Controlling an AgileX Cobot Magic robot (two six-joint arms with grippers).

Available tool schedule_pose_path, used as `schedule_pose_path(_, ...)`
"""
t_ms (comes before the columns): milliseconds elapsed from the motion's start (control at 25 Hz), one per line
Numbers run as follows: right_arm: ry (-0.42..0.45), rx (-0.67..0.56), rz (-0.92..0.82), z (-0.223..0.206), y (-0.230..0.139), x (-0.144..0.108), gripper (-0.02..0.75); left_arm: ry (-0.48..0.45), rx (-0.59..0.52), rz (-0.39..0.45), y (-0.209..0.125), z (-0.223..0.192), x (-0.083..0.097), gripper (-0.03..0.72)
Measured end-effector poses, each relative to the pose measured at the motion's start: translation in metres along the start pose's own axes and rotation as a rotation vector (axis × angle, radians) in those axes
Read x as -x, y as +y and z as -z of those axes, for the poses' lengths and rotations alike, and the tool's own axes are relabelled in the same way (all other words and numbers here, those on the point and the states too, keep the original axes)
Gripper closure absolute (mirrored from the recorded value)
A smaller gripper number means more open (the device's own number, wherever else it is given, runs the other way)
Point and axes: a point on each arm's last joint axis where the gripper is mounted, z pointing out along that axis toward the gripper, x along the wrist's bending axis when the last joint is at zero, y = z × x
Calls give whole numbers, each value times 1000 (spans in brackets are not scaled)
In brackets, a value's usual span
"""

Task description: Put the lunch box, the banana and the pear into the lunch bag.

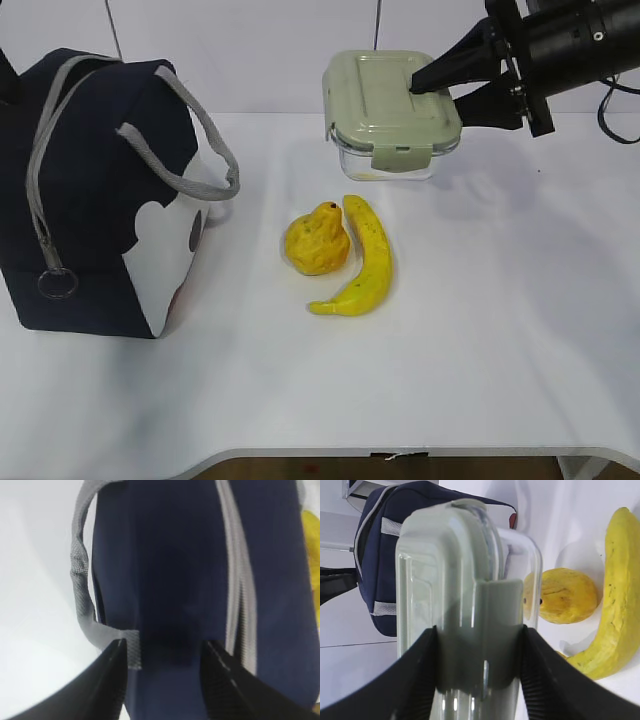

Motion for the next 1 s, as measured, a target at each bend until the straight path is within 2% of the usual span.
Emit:
schedule_pose_path(480,2,1,0,0,0,0,369,14,-104,47,4,-38,-22,342)
schedule_pose_path(560,2,1,0,0,0,0,369,14,-113,50,4,-42,-23,389)
schedule_pose_path(760,2,1,0,0,0,0,369,-12,-118,22,4,-43,-21,636)
schedule_pose_path(1000,2,1,0,0,0,0,369,-160,-151,25,3,-50,-11,666)
